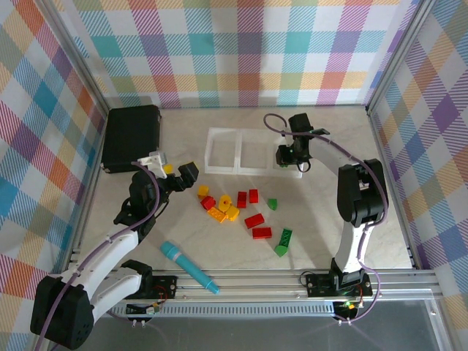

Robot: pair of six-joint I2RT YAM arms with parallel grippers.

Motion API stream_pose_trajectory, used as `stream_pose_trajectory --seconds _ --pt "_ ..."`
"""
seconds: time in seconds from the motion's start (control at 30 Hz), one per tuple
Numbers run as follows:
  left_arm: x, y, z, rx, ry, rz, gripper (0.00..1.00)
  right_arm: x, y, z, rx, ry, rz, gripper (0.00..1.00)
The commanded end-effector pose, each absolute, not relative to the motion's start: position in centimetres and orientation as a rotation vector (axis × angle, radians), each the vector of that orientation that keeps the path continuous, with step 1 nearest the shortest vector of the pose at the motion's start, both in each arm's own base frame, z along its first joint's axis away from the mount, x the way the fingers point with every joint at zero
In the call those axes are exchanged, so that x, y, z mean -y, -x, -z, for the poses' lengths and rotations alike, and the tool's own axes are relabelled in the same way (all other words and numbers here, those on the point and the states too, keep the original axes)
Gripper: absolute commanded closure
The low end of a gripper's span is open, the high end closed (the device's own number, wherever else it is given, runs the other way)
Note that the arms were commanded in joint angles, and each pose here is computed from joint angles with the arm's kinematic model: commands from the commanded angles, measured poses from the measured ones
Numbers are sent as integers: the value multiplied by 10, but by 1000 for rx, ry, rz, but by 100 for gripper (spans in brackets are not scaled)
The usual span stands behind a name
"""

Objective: Sort the legos into containers by color
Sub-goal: Place the lego in the container, then pick up the lego from the center of the table.

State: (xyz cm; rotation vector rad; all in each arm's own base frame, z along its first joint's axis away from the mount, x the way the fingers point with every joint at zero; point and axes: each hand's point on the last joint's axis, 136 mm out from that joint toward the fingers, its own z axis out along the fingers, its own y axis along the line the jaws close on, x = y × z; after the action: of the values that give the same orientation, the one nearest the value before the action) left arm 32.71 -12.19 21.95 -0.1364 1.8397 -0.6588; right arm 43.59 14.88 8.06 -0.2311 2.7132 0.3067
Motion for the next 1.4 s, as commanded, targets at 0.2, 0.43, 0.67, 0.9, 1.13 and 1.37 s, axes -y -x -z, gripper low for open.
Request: stream_pose_trajectory --seconds 0.2,0.43,0.67,0.9,1.13,1.37 --pt "126 -325 -219 -1846 110 665 0 -154 -450 -83 -2692 203 -321 54" --pt "126 -324 -217 -1848 110 665 0 -153 -447 -95 -2676 182 -327 45" --pt "125 -325 -214 -1856 104 650 0 -145 -427 -124 -2663 83 -344 43" --pt "123 -326 -209 -1867 79 613 0 -152 -385 -136 -2698 -65 -446 33" --pt "126 -326 -204 -1874 61 612 0 -177 -336 -117 -2792 -75 -392 22" --pt "127 -323 -201 -1877 43 617 0 -194 -298 -79 -2925 -31 -277 22"
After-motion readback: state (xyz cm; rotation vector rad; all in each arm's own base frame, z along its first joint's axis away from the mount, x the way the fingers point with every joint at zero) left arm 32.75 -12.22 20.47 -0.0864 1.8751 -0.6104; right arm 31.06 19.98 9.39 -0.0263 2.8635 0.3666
